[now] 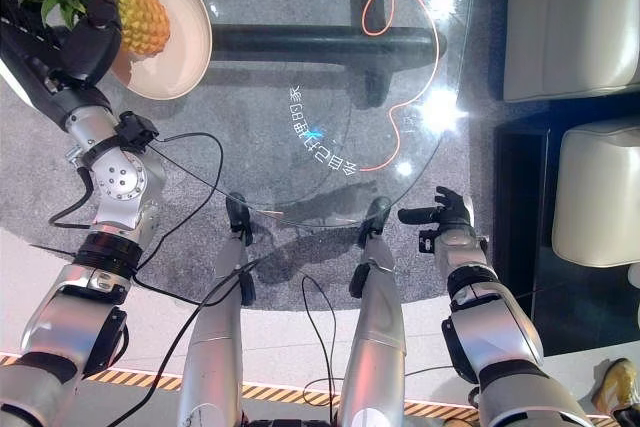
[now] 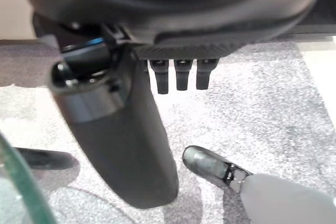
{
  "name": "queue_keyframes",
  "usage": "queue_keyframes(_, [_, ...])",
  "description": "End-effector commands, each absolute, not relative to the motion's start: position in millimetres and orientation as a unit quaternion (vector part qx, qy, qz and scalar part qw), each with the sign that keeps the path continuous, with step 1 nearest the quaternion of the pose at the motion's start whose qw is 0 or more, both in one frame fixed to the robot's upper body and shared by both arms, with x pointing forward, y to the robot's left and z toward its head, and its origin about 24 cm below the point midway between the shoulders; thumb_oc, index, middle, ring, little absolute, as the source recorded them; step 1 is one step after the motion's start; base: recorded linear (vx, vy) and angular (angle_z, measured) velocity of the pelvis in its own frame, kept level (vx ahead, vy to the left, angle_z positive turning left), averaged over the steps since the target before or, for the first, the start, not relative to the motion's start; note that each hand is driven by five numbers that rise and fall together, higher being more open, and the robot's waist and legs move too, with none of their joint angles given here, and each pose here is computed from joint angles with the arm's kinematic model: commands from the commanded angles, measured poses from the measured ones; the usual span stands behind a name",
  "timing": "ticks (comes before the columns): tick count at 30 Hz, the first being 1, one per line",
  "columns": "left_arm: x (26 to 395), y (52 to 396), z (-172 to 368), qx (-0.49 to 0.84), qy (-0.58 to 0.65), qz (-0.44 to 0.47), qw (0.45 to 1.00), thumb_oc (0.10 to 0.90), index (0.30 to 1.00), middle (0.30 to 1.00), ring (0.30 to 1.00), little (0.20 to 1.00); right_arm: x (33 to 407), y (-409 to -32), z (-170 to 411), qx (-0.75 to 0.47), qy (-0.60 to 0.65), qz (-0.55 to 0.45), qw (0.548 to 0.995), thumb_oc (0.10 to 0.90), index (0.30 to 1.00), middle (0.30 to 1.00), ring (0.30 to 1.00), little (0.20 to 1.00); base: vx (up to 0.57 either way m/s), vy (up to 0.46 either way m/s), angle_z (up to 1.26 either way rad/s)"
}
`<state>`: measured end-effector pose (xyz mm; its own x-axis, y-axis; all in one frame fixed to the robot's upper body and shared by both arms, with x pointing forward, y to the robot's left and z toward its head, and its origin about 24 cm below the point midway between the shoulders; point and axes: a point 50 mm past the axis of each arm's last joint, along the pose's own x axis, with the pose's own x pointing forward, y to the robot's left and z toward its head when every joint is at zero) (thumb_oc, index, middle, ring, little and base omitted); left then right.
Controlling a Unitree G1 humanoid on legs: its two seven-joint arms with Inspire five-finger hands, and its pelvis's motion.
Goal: Pick up the fruit to the plate
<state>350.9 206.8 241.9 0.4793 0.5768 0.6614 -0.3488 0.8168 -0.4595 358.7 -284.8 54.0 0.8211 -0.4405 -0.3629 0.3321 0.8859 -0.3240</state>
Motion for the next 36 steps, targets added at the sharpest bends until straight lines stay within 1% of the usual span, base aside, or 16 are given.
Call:
queue_keyframes(1, [332,207,284,-0.145,-0.540,0.244,0.792,0.800,0.900,0.900,0.900,0.900,342,-312,46,-0.123,0.240,-0.246,0.931,0.800,0.900,0.900,0.900,0.900,0.00,0.000,0.00])
queue_keyframes(13, [325,203,284,-0.149,-0.550,0.221,0.791,0.800,0.900,0.900,0.900,0.900,337,-314,40,-0.115,0.250,-0.254,0.927,0.800,0.900,0.900,0.900,0.900,0.00,0.000,0.00])
queue_keyframes(29, [312,199,296,-0.104,-0.582,0.190,0.784,0.800,0.900,0.900,0.900,0.900,315,-326,17,-0.102,0.294,-0.267,0.912,0.800,0.900,0.900,0.900,0.900,0.00,-0.001,0.00])
queue_keyframes(34, [314,205,293,-0.092,-0.564,0.195,0.797,0.800,0.900,0.900,0.900,0.900,306,-330,8,-0.097,0.311,-0.271,0.906,0.800,0.900,0.900,0.900,0.900,0.00,0.000,0.00])
queue_keyframes(36, [317,210,288,-0.085,-0.543,0.194,0.812,0.800,0.900,0.900,0.900,0.900,301,-330,2,-0.097,0.322,-0.271,0.902,0.800,0.900,0.900,0.900,0.900,0.00,0.000,0.00])
